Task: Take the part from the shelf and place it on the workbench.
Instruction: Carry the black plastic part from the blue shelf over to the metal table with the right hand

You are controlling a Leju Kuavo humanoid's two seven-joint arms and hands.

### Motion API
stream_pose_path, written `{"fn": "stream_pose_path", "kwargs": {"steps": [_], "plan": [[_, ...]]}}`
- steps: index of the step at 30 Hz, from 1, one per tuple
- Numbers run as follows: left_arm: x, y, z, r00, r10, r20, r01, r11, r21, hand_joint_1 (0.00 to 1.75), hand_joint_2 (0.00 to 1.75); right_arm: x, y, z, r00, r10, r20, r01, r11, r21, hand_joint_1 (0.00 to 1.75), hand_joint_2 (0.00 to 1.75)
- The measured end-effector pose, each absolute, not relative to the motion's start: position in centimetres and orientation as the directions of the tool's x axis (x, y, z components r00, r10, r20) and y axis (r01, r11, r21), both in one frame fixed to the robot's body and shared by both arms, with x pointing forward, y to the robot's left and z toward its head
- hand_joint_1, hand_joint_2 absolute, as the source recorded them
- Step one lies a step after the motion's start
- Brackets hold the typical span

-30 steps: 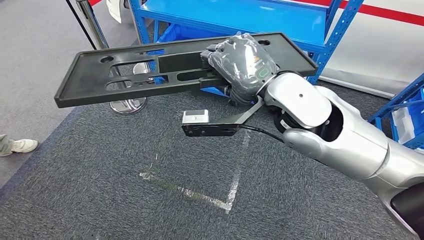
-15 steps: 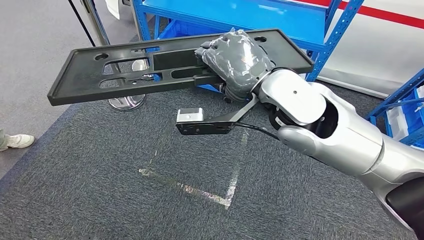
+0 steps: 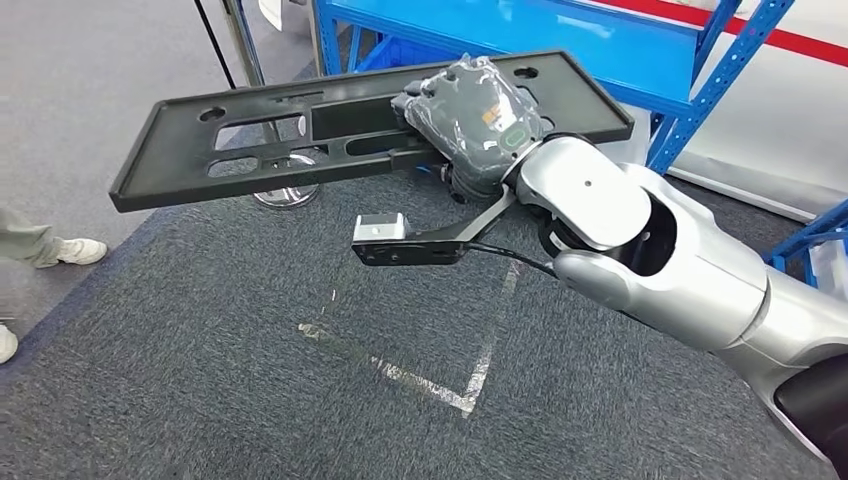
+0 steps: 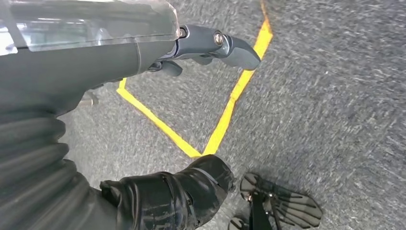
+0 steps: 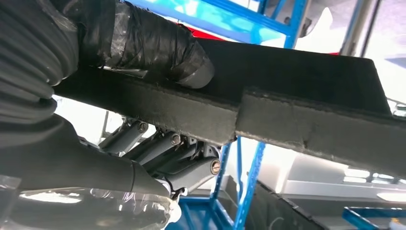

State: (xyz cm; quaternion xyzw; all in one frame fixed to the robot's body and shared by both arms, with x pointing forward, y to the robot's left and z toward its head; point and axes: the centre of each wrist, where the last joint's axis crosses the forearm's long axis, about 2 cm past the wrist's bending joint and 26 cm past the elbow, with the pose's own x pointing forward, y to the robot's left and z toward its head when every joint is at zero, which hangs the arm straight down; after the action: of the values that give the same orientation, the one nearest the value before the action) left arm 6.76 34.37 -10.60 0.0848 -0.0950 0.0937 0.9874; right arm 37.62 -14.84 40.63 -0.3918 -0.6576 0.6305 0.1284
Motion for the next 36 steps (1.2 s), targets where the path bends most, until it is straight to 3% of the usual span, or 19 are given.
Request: {"fn": "stream_pose_path", "kwargs": {"steps": [36], "plan": [[6.71,33.94,-10.64,0.968,0.160,0.192,-0.188,0.972,0.140,0.00,1.75,37.85,-13.89,39.81,-0.672,0.665,-0.328,0.328,-0.130,-0.936,1.75,1.75]]}}
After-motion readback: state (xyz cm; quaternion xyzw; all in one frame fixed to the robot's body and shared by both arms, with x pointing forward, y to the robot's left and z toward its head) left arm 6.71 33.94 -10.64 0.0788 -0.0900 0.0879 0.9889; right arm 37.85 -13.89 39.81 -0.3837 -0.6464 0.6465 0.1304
